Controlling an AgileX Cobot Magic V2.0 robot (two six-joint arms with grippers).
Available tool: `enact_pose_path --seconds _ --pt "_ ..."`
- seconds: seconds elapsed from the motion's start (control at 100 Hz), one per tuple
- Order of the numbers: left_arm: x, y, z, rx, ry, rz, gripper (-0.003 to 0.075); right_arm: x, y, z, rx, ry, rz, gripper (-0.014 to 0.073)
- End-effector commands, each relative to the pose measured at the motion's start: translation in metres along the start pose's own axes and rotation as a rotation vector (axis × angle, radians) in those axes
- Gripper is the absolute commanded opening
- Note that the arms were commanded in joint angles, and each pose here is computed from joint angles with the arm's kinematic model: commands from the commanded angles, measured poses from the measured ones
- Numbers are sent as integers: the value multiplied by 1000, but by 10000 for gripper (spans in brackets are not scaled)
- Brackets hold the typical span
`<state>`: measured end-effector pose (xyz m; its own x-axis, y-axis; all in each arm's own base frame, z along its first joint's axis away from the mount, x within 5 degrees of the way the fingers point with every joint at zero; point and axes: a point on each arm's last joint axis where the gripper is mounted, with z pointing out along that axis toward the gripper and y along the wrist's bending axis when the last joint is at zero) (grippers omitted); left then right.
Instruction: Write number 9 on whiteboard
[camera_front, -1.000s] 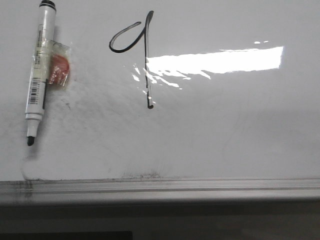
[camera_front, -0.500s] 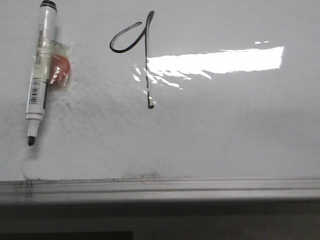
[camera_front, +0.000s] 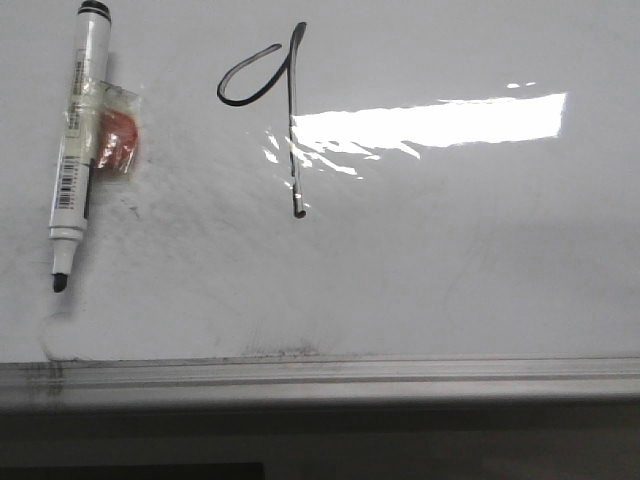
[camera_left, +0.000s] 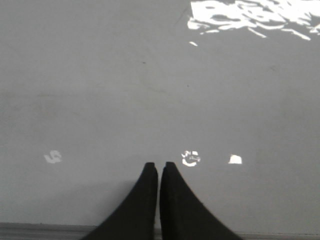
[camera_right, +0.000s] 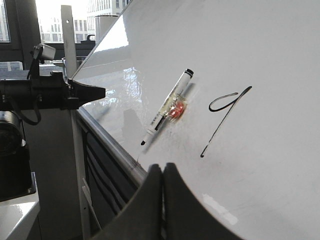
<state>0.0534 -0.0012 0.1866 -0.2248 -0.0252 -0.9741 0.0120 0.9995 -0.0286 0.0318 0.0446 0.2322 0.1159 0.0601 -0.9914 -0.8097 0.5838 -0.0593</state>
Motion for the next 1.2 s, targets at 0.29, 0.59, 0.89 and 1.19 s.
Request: enact_pose_path --seconds 0.29,0.59,0.89,1.19 --pt "9 0 2 7 -26 -19 -20 -15 1 0 -11 -94 -11 -63" --pt "9 0 2 7 -26 -19 -20 -15 1 0 -11 -94 -11 -63" --pt "9 0 2 7 -26 -19 -20 -15 1 0 -11 -92 -11 -63" --pt "9 0 2 7 -26 -19 -20 12 -10 1 206 -103 -33 -63"
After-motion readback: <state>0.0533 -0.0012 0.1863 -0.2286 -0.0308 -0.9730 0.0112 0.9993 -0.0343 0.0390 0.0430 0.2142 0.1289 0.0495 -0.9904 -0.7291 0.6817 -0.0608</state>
